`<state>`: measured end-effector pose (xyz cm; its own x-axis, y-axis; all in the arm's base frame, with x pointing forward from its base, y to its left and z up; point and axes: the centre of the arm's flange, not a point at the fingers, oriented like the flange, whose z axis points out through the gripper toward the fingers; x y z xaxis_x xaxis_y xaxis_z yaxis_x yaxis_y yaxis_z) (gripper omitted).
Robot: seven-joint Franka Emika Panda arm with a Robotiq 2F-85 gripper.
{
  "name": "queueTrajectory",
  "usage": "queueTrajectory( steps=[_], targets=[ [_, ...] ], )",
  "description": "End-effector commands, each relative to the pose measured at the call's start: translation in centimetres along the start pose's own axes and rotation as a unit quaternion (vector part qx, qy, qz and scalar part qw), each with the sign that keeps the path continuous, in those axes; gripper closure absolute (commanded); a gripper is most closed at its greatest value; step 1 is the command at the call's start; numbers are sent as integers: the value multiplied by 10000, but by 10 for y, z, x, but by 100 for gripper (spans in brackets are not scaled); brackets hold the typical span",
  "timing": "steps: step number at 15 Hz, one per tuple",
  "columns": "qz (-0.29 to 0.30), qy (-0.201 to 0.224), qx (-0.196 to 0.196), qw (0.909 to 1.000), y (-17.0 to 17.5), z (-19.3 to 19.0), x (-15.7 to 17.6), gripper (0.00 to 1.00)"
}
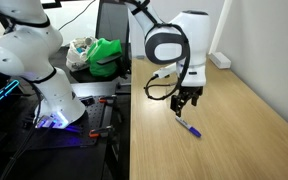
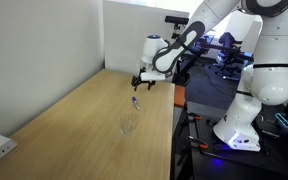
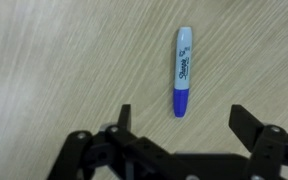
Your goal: Put the marker in the glass cup
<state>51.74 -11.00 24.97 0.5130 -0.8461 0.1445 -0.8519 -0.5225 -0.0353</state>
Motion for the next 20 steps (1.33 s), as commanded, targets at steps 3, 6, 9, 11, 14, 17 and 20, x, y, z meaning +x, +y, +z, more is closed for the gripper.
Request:
queueTrajectory(
  steps=[3, 6, 9, 11, 14, 17, 20],
  targets=[
    [513, 29, 34, 9987, -23, 31, 15, 0],
    [680, -62, 4, 9977, -30, 46, 21, 0],
    [844, -165, -42, 9963, -36, 61, 26, 0],
    [921, -203, -69, 9955, -37, 70, 27, 0],
    [1004, -244, -119, 9946, -34, 81, 28, 0],
    [1081, -291, -180, 9936, -31, 91, 29, 0],
    [1123, -305, -235, 9929, -29, 96, 28, 0]
  ],
)
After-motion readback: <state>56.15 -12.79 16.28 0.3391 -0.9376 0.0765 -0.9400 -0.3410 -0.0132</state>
